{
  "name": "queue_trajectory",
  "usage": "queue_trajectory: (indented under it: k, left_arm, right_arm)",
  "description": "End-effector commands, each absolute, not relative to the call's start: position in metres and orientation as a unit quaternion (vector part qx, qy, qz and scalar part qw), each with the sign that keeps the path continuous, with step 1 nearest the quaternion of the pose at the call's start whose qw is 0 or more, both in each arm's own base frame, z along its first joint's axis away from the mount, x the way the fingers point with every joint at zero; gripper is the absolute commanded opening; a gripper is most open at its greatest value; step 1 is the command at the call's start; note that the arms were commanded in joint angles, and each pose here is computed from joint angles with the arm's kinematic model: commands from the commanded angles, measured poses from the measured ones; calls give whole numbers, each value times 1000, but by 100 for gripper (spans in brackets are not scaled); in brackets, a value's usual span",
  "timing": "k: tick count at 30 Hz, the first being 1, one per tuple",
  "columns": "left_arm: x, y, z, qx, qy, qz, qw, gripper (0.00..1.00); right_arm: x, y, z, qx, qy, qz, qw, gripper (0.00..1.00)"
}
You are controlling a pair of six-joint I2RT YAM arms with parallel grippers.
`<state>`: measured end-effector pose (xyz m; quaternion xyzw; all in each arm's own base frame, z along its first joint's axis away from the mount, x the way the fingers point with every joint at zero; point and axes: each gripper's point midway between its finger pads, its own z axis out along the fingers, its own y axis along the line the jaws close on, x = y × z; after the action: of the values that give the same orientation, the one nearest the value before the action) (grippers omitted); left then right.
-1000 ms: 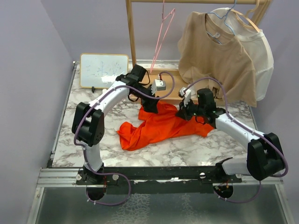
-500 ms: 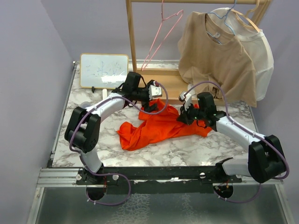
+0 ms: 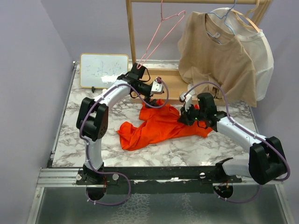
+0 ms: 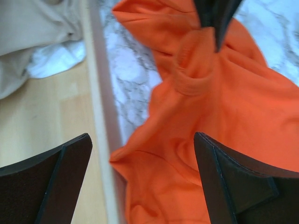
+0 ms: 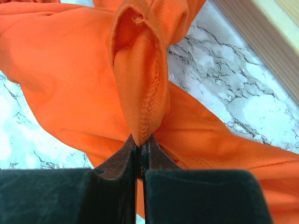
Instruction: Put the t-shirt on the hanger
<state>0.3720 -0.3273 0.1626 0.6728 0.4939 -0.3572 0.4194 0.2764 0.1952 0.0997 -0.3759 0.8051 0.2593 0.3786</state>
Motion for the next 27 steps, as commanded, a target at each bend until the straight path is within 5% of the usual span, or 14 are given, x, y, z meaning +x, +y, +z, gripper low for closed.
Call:
queue_trajectory:
  k: [1, 22, 27]
  left_arm:
    - [315, -316, 158, 700, 435, -442, 355, 92]
    - [333, -355, 142, 711, 389, -449, 377, 89]
    - [328, -361, 140, 707, 389, -462, 370, 72]
  right_arm:
    - [282, 191, 106, -374, 808, 244, 385, 1]
    - [282, 188, 108, -366, 817, 238, 378, 1]
    - [282, 187, 111, -370, 814, 233, 381, 1]
